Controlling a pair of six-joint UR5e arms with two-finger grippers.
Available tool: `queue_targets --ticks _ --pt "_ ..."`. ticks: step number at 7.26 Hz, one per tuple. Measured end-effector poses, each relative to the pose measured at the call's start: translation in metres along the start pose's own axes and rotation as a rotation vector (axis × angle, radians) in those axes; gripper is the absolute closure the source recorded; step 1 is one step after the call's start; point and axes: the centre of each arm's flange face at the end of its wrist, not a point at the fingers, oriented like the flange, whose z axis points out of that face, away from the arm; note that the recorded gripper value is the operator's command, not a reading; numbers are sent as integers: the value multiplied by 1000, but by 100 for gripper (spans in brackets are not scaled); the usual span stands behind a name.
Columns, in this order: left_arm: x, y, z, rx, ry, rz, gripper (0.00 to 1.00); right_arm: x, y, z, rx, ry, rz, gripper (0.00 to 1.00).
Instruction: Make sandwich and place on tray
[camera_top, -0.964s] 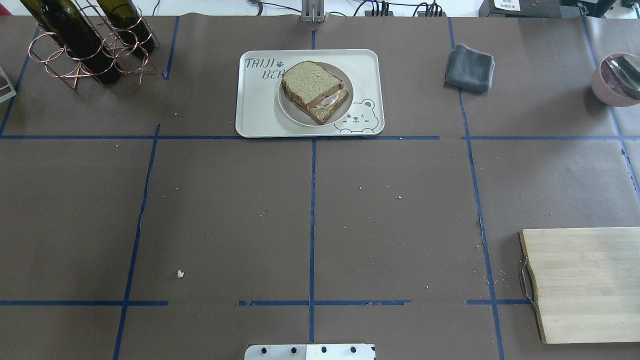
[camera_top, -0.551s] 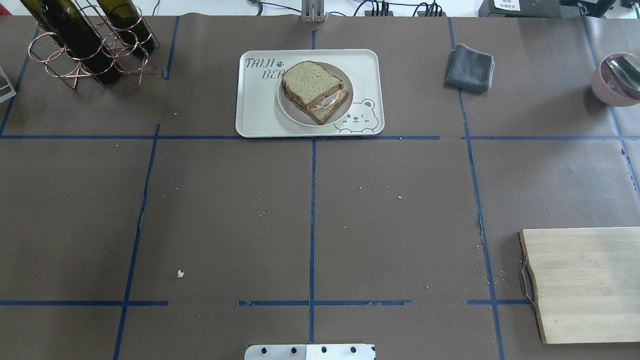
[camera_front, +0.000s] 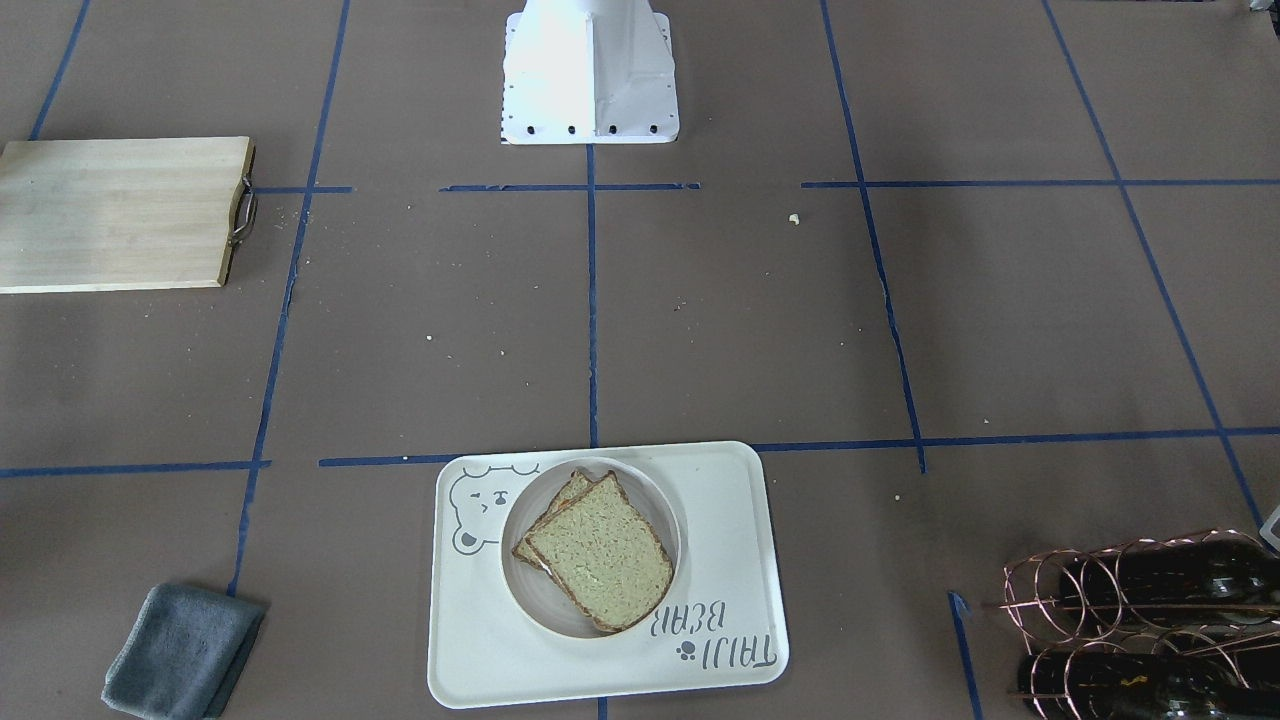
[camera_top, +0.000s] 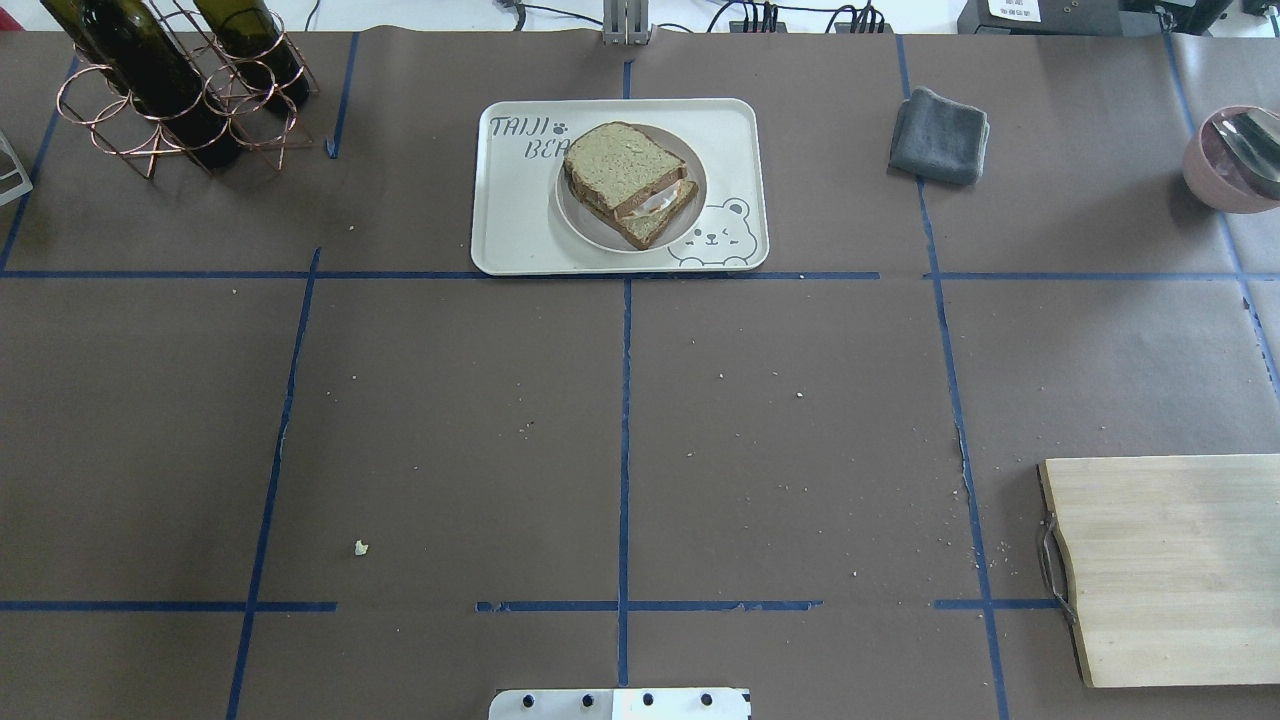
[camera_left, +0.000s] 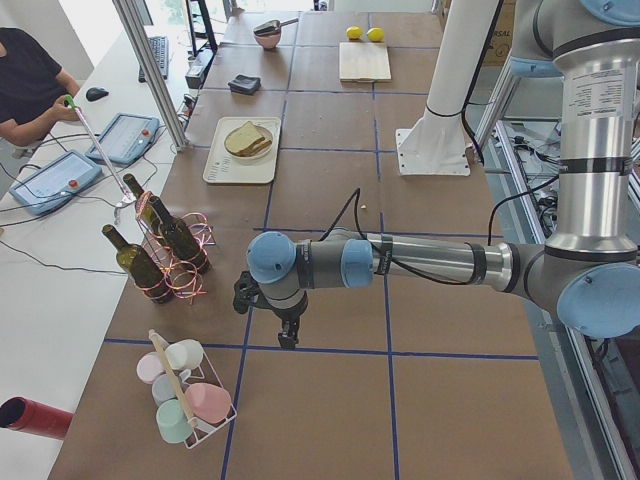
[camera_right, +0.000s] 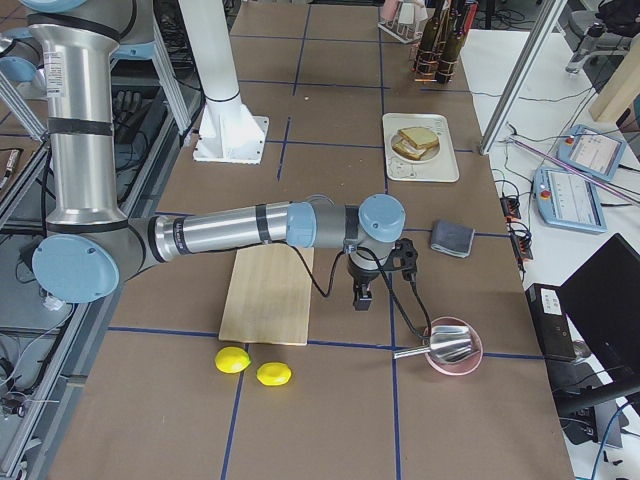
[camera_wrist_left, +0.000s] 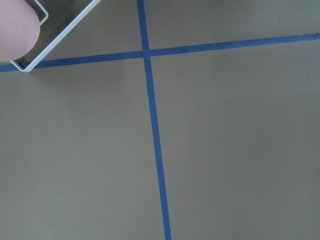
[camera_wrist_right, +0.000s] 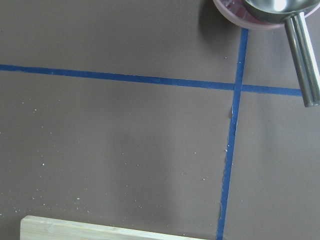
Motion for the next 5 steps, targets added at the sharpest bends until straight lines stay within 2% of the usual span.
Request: queue_targets --ticks 5 --pt "-9 8 -9 17 -1 -31 0 2 0 1 -2 0 3 0"
